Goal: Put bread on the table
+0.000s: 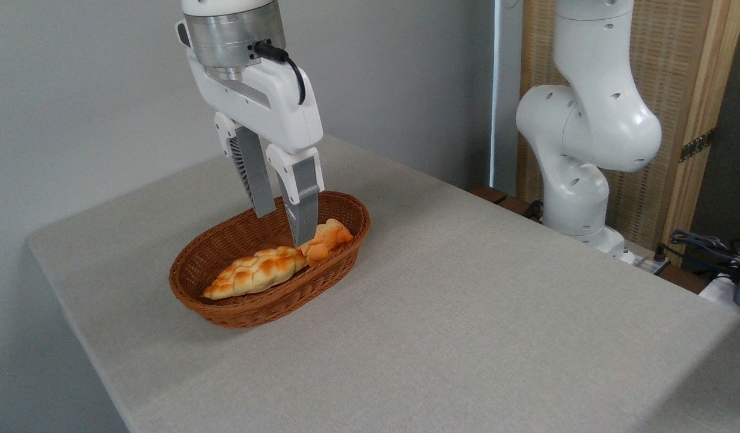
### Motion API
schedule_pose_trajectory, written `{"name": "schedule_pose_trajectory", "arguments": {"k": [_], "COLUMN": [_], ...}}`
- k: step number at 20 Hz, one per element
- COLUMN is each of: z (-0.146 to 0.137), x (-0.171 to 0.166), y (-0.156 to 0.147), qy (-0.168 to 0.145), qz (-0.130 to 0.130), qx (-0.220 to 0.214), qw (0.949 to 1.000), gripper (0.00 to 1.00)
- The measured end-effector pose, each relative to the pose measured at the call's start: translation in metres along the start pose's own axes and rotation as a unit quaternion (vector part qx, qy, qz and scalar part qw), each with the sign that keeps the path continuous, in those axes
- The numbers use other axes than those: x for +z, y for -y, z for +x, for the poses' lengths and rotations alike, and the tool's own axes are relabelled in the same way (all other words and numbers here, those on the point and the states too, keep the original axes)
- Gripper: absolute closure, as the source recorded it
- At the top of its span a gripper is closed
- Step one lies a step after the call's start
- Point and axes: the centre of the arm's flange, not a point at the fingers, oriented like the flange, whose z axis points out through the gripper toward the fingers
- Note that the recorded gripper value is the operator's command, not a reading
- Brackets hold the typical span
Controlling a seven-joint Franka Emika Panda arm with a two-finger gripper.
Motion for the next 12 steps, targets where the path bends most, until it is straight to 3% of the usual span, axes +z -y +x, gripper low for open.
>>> {"name": "schedule_pose_trajectory", "arguments": {"k": [12], "z": [-0.003], "x": [0.012], "y": [-0.001], "qy": [0.01], "qz": [-0.009], "qx": [-0.001], "qw": [0.9999], "gripper": [0.0]}}
